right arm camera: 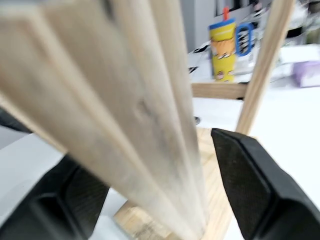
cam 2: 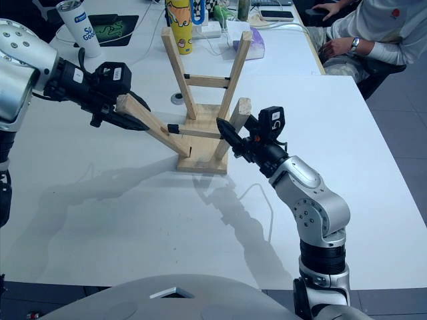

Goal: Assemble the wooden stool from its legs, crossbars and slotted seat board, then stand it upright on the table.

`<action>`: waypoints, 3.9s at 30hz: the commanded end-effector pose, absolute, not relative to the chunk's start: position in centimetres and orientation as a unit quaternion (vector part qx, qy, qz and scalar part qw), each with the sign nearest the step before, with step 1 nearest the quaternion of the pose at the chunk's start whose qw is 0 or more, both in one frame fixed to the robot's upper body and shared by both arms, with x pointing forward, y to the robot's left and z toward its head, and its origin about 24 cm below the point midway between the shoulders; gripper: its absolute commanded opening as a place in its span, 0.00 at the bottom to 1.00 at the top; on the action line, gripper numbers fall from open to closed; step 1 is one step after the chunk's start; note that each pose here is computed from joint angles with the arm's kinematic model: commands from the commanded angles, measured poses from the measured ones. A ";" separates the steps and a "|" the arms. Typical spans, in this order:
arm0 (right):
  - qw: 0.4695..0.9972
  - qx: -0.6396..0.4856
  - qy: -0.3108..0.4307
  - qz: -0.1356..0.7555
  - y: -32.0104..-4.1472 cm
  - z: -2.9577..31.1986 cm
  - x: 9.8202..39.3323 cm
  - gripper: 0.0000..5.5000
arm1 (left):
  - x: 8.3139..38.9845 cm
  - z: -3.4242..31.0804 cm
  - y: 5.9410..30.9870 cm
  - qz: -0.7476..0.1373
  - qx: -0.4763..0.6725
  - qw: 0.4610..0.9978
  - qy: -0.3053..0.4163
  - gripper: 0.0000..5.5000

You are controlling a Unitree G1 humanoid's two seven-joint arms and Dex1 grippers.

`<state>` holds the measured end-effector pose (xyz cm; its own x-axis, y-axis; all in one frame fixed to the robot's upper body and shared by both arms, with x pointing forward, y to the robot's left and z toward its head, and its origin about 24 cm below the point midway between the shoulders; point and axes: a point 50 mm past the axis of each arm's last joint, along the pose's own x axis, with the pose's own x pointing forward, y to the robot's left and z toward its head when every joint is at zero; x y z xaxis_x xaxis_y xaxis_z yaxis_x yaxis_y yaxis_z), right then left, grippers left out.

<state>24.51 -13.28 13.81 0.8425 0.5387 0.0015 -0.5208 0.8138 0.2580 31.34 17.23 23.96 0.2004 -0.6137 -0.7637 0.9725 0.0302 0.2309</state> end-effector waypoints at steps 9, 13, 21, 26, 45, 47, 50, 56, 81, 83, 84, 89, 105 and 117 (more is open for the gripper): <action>0.989 0.056 -0.012 0.136 -12.2 15.8 24.3 0.56 | 30.7 23.7 17.7 -0.572 0.378 0.687 0.242 0.37; 0.990 0.062 -0.014 0.122 -11.9 16.2 24.1 0.47 | 30.8 23.5 17.5 -0.575 0.378 0.685 0.240 0.37; 0.988 0.074 -0.012 0.132 -11.5 16.2 23.7 0.26 | 30.9 23.7 17.1 -0.571 0.380 0.688 0.236 0.37; 0.989 0.077 -0.013 0.126 -11.4 16.2 23.6 0.26 | 31.2 24.0 16.5 -0.574 0.386 0.685 0.229 0.37; 0.983 0.094 -0.030 0.152 -11.6 14.9 23.4 0.25 | 31.5 24.6 14.6 -0.599 0.393 0.659 0.227 0.37; 0.983 0.091 -0.031 0.157 -11.4 14.9 23.4 0.25 | 31.6 24.9 13.8 -0.605 0.400 0.652 0.221 0.37; 0.983 0.091 -0.028 0.156 -11.3 14.8 23.4 0.25 | 31.8 25.0 13.2 -0.611 0.409 0.643 0.215 0.37; 0.978 0.100 -0.035 0.179 -10.9 14.6 23.1 0.25 | 32.5 25.0 12.4 -0.615 0.414 0.637 0.213 0.37; 0.959 0.040 -0.037 0.277 -8.6 17.3 23.1 0.25 | 33.0 25.2 7.5 -0.648 0.466 0.580 0.164 0.37; 0.956 0.043 -0.033 0.289 -8.2 17.3 23.2 0.25 | 33.0 24.8 7.0 -0.654 0.464 0.575 0.164 0.37; 0.955 0.045 -0.030 0.292 -8.1 17.3 23.2 0.25 | 32.9 24.4 6.9 -0.656 0.462 0.573 0.166 0.37; 0.955 0.052 0.003 0.293 -8.1 16.4 23.4 0.25 | 32.1 21.8 7.6 -0.666 0.441 0.570 0.193 0.37; 0.957 0.047 0.057 0.280 -8.9 14.6 24.1 0.25 | 32.6 24.1 7.2 -0.620 0.375 0.682 0.099 0.55; 0.962 0.051 0.066 0.258 -9.6 14.2 24.6 0.25 | 32.7 26.8 8.6 -0.588 0.302 0.749 0.040 0.86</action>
